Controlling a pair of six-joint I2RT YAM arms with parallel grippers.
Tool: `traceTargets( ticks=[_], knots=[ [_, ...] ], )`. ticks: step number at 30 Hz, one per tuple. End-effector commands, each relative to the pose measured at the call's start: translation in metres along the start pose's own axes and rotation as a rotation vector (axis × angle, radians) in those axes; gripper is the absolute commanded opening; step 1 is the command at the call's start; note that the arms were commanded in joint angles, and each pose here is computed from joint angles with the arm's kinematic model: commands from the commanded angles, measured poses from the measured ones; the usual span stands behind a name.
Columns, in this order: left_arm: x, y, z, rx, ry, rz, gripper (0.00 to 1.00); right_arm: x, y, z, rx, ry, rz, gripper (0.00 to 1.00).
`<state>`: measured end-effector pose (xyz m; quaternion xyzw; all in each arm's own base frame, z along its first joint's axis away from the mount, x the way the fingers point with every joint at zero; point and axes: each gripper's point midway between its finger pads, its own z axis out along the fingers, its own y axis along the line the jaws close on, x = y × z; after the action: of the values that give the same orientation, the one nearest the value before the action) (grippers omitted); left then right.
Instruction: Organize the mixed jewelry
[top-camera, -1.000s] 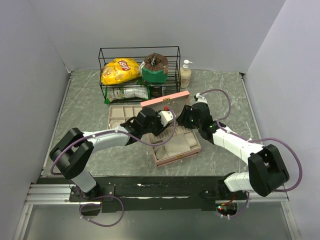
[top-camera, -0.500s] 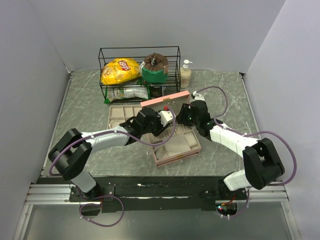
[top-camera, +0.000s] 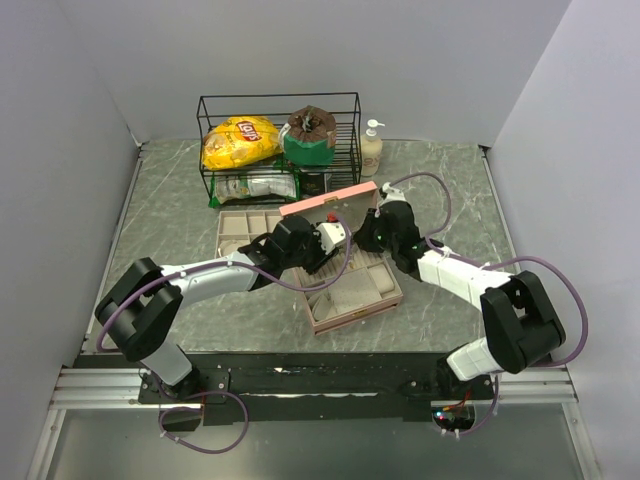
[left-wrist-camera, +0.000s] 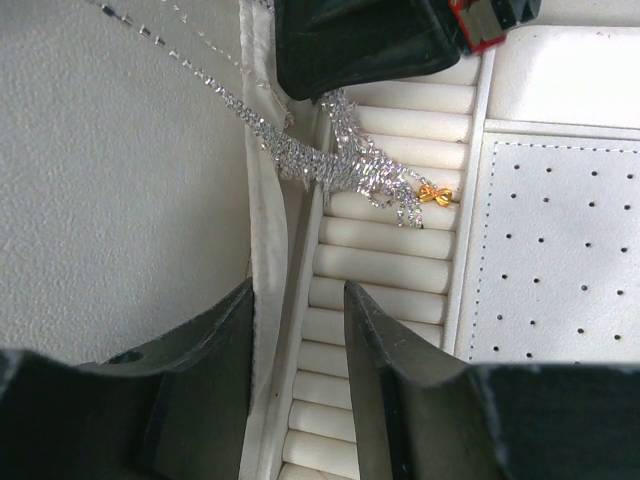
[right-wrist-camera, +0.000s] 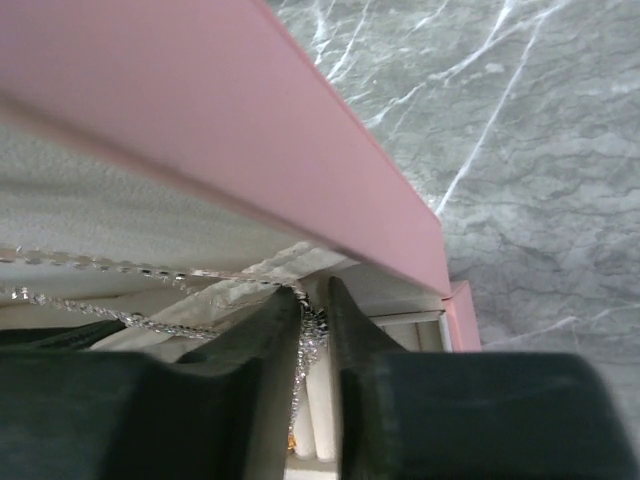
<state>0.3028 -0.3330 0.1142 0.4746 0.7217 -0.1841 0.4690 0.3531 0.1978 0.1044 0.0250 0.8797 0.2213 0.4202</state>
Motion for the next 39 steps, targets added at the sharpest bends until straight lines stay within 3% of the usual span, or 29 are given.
traceTargets(
  ticks=[1, 5, 18, 39],
  knots=[
    [-0.008, -0.008, -0.007, 0.04, -0.004, -0.016, 0.43, -0.007, 0.007, -0.004, -0.049, -0.033, -0.004, 0.13],
    [-0.009, -0.008, -0.007, 0.042, -0.004, -0.019, 0.42, -0.012, 0.017, -0.012, -0.097, -0.048, 0.0, 0.0],
    [-0.006, -0.009, -0.006, 0.05, 0.012, -0.023, 0.38, -0.048, 0.044, -0.042, -0.18, -0.148, 0.058, 0.0],
    [-0.009, -0.003, -0.001, 0.026, 0.036, -0.021, 0.35, -0.063, 0.071, -0.039, -0.347, -0.207, 0.361, 0.0]
  ],
)
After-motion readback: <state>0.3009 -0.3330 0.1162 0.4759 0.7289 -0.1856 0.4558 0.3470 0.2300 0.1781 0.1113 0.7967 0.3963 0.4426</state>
